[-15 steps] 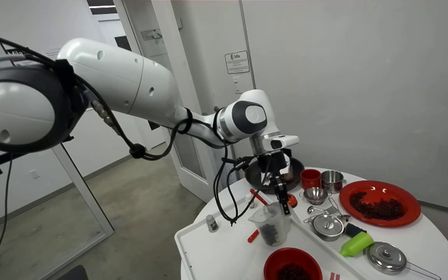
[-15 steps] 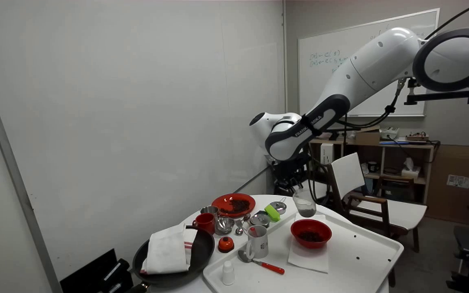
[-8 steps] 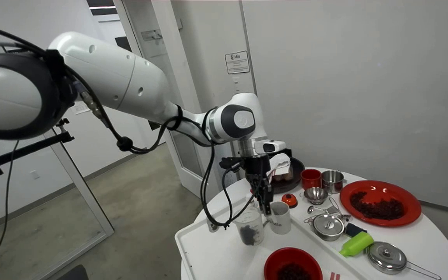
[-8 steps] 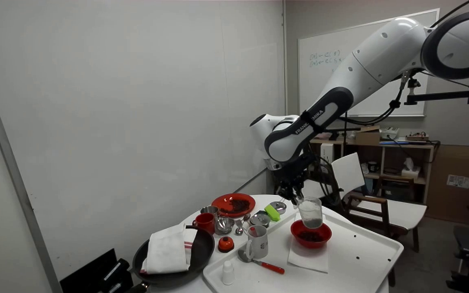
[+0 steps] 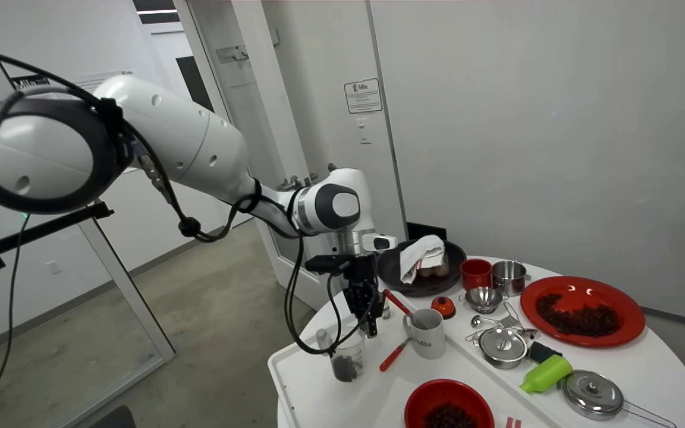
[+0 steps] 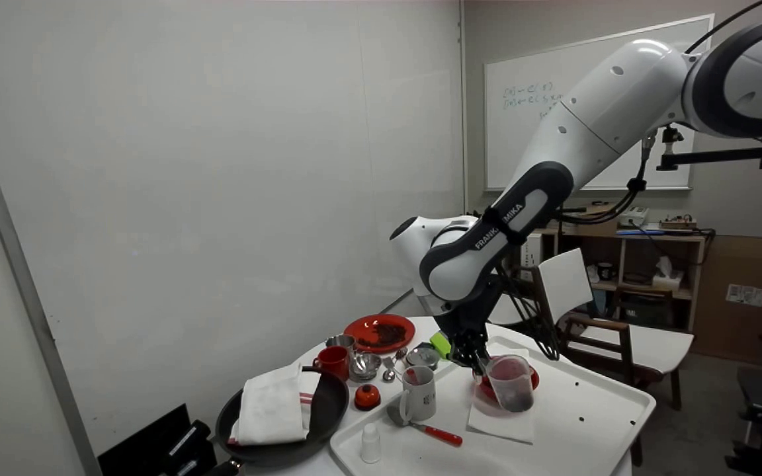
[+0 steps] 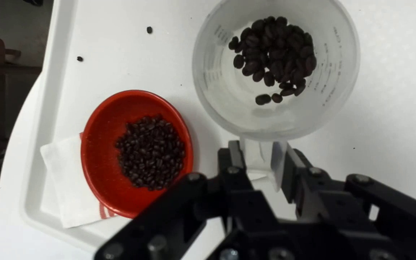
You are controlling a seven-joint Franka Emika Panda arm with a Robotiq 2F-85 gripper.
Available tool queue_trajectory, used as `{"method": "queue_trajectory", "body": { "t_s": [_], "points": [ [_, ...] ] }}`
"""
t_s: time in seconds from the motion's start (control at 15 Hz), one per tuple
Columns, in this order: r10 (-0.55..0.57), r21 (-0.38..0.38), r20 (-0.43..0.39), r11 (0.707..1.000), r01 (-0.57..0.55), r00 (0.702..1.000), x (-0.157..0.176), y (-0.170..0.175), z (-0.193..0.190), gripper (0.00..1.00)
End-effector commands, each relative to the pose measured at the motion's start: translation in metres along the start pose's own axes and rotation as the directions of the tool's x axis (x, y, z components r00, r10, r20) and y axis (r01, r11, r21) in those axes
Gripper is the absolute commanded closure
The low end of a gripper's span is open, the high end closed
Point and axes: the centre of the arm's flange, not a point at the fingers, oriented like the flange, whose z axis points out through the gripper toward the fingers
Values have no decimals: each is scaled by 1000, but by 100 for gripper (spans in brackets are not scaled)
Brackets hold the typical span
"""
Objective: Pour the contents in the clear jug into the red bowl
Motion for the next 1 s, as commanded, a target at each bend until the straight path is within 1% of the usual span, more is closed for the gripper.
{"method": "queue_trajectory", "body": {
  "t_s": [0.0,0.2,0.53,0.8,0.87,0.93],
  "points": [
    [-1,23,-13,1000,1,1000,3,-16,23,90],
    [-7,55,-2,998,7,1000,9,-23,48,91],
    [-2,87,66,996,-4,998,20,-30,96,91],
    [15,104,63,994,-21,998,23,-31,109,90],
    [14,105,63,994,-20,998,24,-32,110,67],
    [14,104,61,994,-21,998,25,-32,111,47]
  ]
}}
